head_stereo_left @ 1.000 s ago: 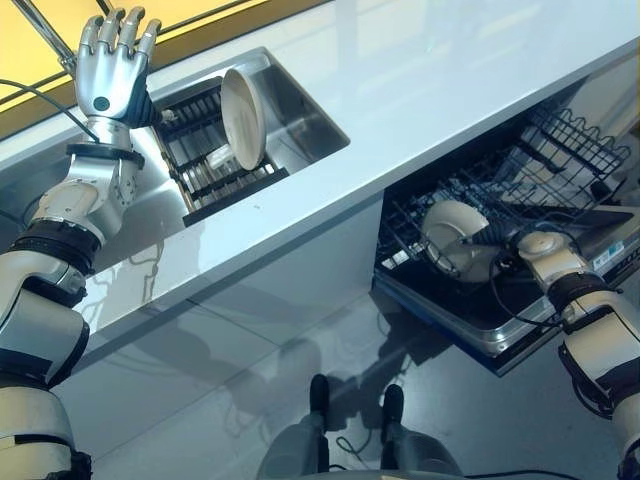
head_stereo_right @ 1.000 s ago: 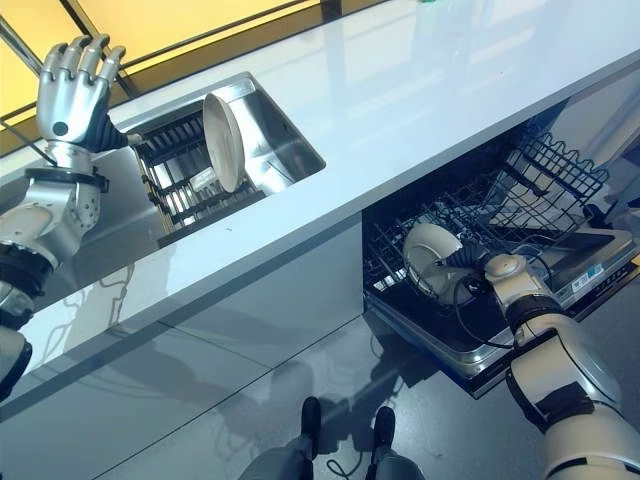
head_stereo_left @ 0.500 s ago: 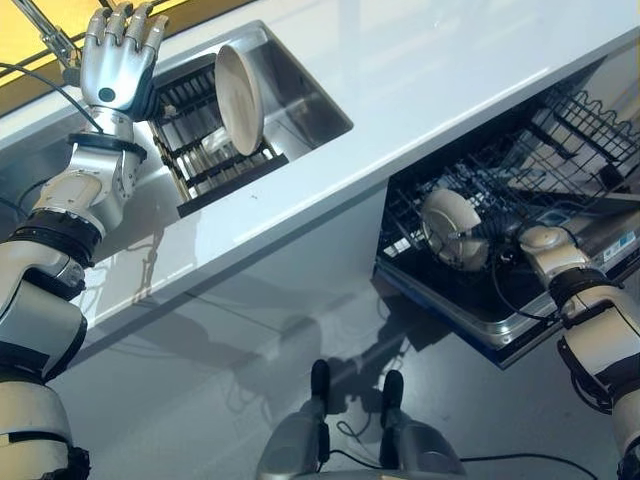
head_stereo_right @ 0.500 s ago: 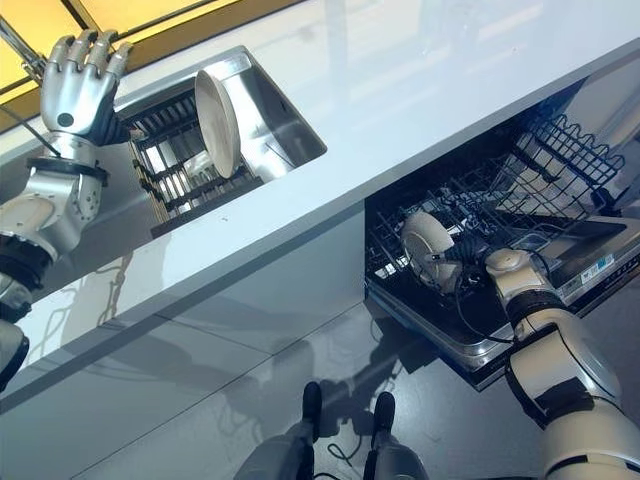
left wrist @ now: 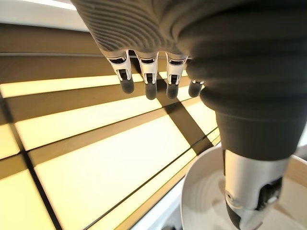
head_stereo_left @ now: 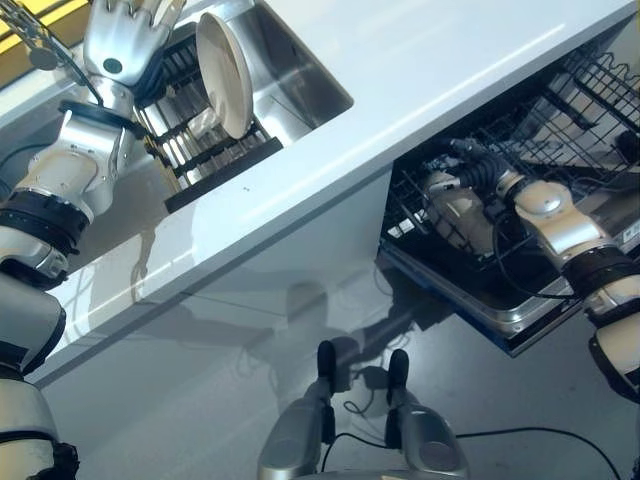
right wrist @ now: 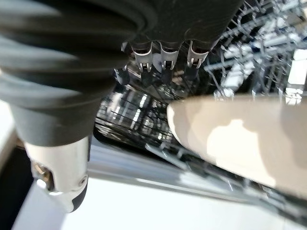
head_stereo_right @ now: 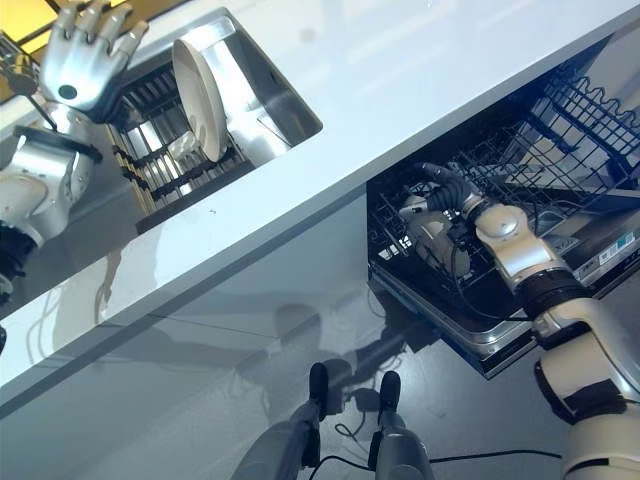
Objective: Pick up plates and place into dishwasher.
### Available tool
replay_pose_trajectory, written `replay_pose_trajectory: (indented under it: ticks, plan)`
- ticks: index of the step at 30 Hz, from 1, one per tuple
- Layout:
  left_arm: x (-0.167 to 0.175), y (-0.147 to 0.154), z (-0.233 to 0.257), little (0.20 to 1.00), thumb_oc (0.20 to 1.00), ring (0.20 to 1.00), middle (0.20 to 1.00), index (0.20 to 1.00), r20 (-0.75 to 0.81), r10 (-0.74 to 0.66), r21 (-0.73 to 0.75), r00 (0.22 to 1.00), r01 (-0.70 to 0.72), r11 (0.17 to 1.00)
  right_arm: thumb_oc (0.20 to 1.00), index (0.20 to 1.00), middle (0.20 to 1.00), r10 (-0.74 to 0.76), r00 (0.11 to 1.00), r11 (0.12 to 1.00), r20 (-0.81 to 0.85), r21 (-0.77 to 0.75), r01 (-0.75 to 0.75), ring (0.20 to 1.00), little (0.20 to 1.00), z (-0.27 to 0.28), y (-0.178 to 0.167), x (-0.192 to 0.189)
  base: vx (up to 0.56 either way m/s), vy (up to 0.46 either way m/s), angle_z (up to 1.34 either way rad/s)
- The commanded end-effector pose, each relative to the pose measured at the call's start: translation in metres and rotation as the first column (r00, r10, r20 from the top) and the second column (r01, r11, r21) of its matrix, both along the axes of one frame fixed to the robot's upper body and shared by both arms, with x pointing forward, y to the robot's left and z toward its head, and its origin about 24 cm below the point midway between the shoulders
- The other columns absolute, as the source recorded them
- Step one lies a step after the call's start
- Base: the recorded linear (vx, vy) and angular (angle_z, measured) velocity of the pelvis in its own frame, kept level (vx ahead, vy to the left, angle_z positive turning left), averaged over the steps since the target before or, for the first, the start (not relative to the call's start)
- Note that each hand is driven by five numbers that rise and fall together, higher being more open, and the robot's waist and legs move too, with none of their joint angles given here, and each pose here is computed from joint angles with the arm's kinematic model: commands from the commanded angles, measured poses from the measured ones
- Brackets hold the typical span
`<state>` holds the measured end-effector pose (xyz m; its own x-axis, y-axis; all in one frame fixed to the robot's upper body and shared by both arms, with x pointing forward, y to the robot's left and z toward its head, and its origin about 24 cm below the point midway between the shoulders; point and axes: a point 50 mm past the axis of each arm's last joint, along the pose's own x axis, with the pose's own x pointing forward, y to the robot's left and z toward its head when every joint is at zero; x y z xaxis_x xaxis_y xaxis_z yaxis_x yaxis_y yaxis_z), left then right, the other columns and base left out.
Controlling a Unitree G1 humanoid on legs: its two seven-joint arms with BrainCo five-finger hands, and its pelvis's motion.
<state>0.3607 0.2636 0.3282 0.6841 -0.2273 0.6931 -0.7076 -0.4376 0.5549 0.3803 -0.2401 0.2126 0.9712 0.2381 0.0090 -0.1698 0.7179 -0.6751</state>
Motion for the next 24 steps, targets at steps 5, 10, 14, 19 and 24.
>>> replay_pose_trajectory:
  ticks: [5,10,14,19,24]
  plan:
    - [-0.031,0.02,0.062,1.0,1.0,1.0,1.0,1.0,0.234,0.168,0.089,0.958,-0.193,0.977,1.0,1.0,1.0,0.089,0.987,0.996,0.135,0.011,-0.091,1.0,1.0,0.022,-0.009,-0.028,0.01,0.03,-0.06]
    - [-0.037,0.026,0.066,1.0,1.0,1.0,1.0,1.0,0.226,0.216,0.118,0.95,-0.247,0.962,1.0,1.0,1.0,0.118,0.976,0.993,0.182,0.008,-0.122,1.0,1.0,0.026,-0.01,-0.043,0.01,0.032,-0.13]
    - [-0.036,0.03,0.061,1.0,1.0,1.0,1.0,1.0,0.152,0.257,0.153,0.954,-0.28,0.948,1.0,1.0,1.0,0.128,0.958,0.991,0.255,0.01,-0.135,1.0,1.0,0.037,-0.009,-0.052,0.01,0.036,-0.13]
    - [-0.033,0.035,0.056,1.0,1.0,1.0,1.0,1.0,0.073,0.295,0.162,0.953,-0.303,0.939,1.0,1.0,1.0,0.157,0.925,0.987,0.347,-0.016,-0.162,1.0,1.0,0.059,-0.005,-0.063,0.0,0.038,-0.07]
    - [-0.026,0.039,0.049,1.0,1.0,1.0,1.0,1.0,-0.043,0.37,0.189,0.928,-0.356,0.915,1.0,1.0,1.0,0.164,0.888,0.983,0.43,0.004,-0.183,1.0,1.0,0.072,0.0,-0.07,0.01,0.019,-0.07]
